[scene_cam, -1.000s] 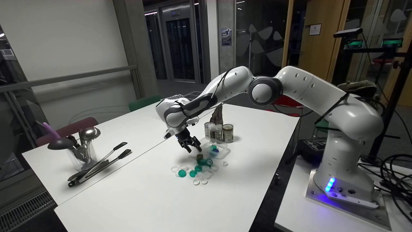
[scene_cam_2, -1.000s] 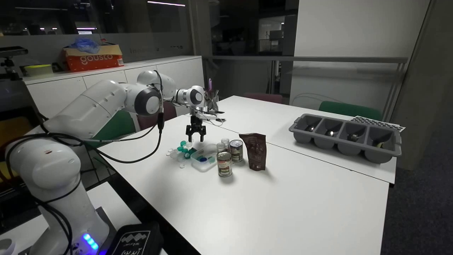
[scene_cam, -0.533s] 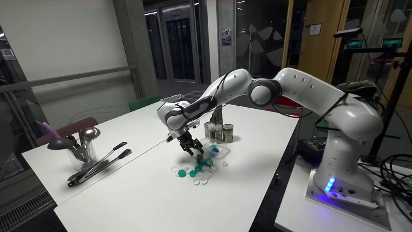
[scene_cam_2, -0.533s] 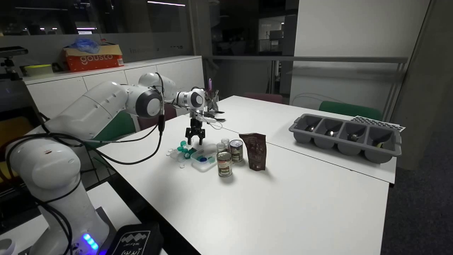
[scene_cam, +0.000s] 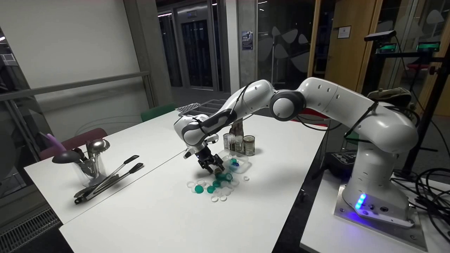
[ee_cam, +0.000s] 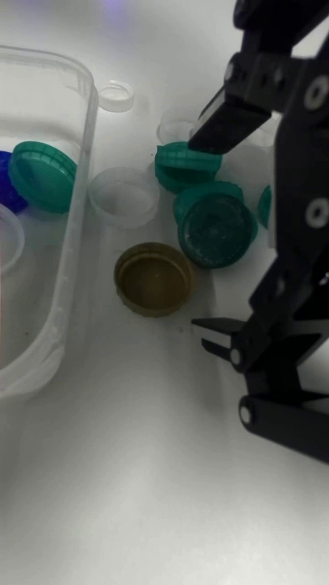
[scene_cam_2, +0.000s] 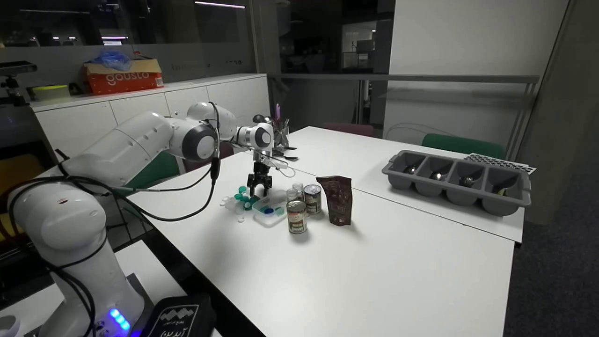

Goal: Put one blue cap in the transparent bowl

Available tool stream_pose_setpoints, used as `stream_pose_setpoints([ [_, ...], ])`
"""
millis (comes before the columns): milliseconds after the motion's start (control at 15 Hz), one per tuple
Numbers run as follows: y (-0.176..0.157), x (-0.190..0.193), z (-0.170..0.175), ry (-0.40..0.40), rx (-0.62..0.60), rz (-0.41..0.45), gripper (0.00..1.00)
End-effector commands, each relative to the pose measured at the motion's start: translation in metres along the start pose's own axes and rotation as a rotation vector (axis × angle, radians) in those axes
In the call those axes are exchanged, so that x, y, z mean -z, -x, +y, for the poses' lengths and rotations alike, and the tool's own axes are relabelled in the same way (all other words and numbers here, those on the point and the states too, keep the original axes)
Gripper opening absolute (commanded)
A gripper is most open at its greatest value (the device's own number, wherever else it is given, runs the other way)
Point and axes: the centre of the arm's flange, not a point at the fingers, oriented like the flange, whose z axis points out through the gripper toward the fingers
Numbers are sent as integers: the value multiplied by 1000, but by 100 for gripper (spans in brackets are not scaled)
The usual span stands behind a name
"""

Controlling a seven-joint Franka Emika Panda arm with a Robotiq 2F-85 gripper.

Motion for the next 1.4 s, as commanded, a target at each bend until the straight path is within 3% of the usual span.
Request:
stream_pose_setpoints([
  [0,8,9,10,-17,28,30,65],
  [467,11,10,9,-10,35,37,16],
  [1333,-3,42,-33,33,-82,8,16],
])
